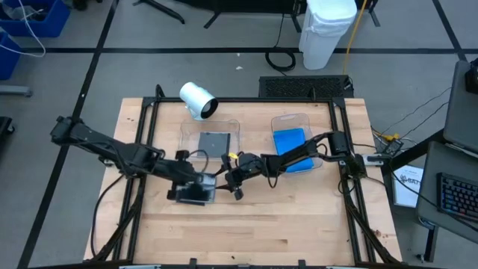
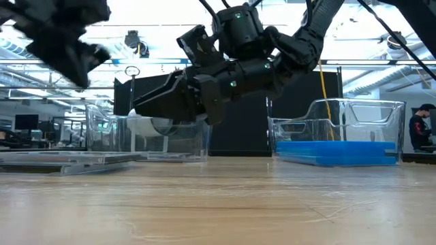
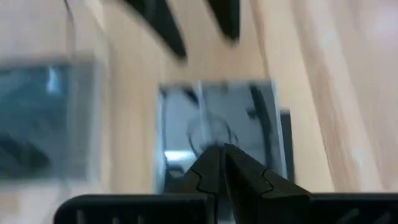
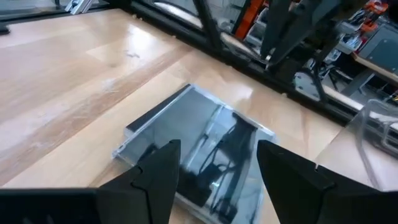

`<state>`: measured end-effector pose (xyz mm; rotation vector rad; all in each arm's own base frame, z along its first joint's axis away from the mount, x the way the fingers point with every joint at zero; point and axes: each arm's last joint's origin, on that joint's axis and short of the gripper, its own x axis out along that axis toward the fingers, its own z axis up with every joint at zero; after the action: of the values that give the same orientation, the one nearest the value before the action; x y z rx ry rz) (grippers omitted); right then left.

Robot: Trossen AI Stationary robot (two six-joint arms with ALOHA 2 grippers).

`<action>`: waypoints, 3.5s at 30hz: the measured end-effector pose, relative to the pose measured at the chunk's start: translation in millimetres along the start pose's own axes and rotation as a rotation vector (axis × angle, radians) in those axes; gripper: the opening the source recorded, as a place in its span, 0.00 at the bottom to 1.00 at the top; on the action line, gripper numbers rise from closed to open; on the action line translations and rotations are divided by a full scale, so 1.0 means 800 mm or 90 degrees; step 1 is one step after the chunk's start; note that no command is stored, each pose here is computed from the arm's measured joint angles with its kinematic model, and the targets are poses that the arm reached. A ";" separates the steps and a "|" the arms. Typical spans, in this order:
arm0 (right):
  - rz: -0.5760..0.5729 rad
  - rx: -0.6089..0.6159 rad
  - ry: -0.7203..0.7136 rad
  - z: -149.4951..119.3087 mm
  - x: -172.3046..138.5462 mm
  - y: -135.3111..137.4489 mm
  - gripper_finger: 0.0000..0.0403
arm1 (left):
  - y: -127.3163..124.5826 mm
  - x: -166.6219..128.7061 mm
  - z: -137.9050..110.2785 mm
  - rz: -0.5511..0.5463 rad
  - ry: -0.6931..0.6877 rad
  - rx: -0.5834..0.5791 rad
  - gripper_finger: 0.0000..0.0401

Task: Pick & place jewel cases by type
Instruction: Put the bottom black cd case into the left transparent bin

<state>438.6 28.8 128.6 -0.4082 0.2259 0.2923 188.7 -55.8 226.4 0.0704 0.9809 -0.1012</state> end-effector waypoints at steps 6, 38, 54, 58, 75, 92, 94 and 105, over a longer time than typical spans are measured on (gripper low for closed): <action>0.043 0.005 0.050 -0.007 0.000 0.021 0.51 | -0.015 0.024 -0.025 0.011 0.164 -0.037 0.08; -0.144 -0.232 0.271 -0.011 0.025 0.065 0.51 | -0.046 0.045 -0.051 -0.005 0.319 -0.182 0.08; 0.031 0.047 0.239 0.014 0.006 0.072 0.02 | -0.046 0.048 -0.055 0.080 0.280 -0.191 0.08; 0.017 0.075 0.243 -0.003 0.014 0.074 0.00 | -0.042 0.054 -0.072 0.092 0.312 -0.229 0.08; -0.030 0.137 0.203 -0.022 0.025 0.056 0.00 | -0.038 0.073 -0.107 0.059 0.338 -0.294 0.10; -0.041 0.221 0.172 -0.053 0.035 0.046 0.00 | -0.042 0.081 -0.097 0.021 0.270 -0.288 0.59; -0.045 0.230 0.165 -0.062 0.040 0.046 0.00 | -0.042 0.082 -0.096 0.029 0.256 -0.283 0.59; -0.053 0.160 0.075 -0.025 0.042 0.047 0.00 | -0.041 0.083 -0.094 0.049 0.225 -0.254 0.60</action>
<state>455.0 61.3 88.4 -0.1857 0.3559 0.1549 159.8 -83.7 129.1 -0.2483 1.3336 0.1845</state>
